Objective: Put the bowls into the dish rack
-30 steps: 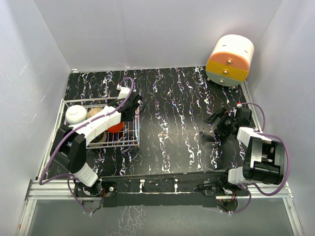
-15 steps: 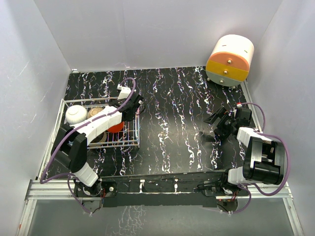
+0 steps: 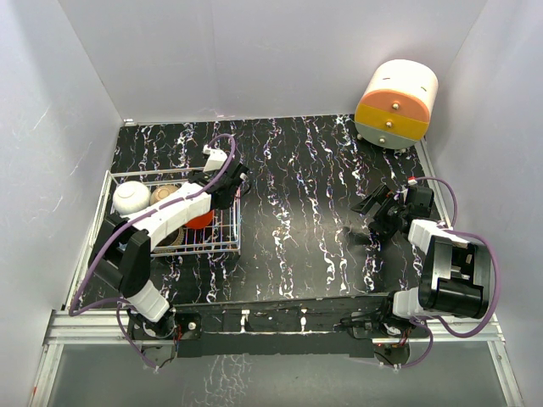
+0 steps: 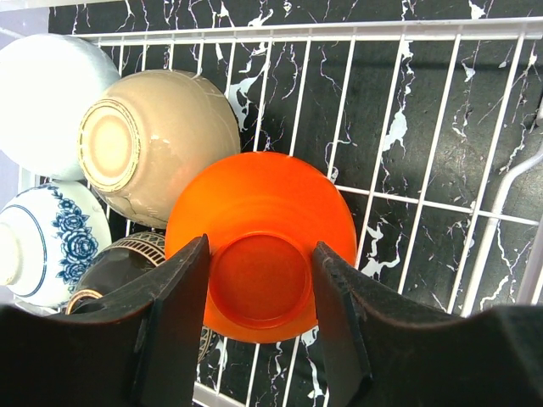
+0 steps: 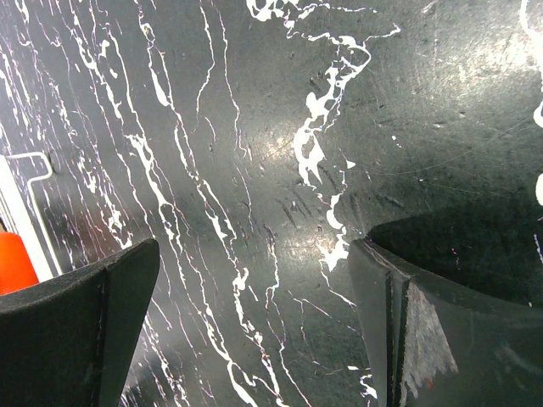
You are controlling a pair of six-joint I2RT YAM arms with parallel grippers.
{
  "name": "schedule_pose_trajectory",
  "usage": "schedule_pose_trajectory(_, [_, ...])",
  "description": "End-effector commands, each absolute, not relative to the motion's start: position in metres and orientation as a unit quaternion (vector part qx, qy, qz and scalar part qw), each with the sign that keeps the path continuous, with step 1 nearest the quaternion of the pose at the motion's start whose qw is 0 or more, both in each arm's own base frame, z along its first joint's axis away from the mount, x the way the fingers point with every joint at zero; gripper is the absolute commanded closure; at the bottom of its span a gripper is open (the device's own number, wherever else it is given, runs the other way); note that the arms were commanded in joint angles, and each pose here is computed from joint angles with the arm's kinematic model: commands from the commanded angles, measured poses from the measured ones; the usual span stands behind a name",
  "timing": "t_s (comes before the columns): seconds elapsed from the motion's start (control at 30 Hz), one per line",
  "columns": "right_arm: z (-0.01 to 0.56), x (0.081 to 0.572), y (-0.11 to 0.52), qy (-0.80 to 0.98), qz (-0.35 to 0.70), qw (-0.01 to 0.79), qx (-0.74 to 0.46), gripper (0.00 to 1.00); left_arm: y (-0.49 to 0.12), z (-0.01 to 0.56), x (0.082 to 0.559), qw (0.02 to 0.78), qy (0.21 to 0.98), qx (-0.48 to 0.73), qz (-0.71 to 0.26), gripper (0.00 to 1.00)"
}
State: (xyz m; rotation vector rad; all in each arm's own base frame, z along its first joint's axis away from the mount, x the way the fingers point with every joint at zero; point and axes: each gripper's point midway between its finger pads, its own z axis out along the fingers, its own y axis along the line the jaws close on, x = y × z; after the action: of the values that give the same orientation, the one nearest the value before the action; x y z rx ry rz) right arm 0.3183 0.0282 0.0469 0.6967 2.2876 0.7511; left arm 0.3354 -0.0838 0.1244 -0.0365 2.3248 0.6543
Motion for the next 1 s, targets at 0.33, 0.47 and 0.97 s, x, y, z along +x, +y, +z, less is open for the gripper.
schedule_pose_trajectory(0.33, [0.032,0.307,0.027,0.876,0.272,0.291,0.273,0.02,-0.085,0.177,0.330,0.395,0.889,-0.031,0.231,1.00])
schedule_pose_trajectory(0.47, [0.032,0.307,0.027,0.876,0.272,0.291,0.273,0.02,-0.081,0.187,0.329,0.403,0.883,-0.032,0.237,1.00])
schedule_pose_trajectory(0.97, [0.032,0.307,0.027,0.876,0.272,0.291,0.271,0.02,-0.082,0.171,0.317,0.380,0.892,-0.023,0.245,0.53])
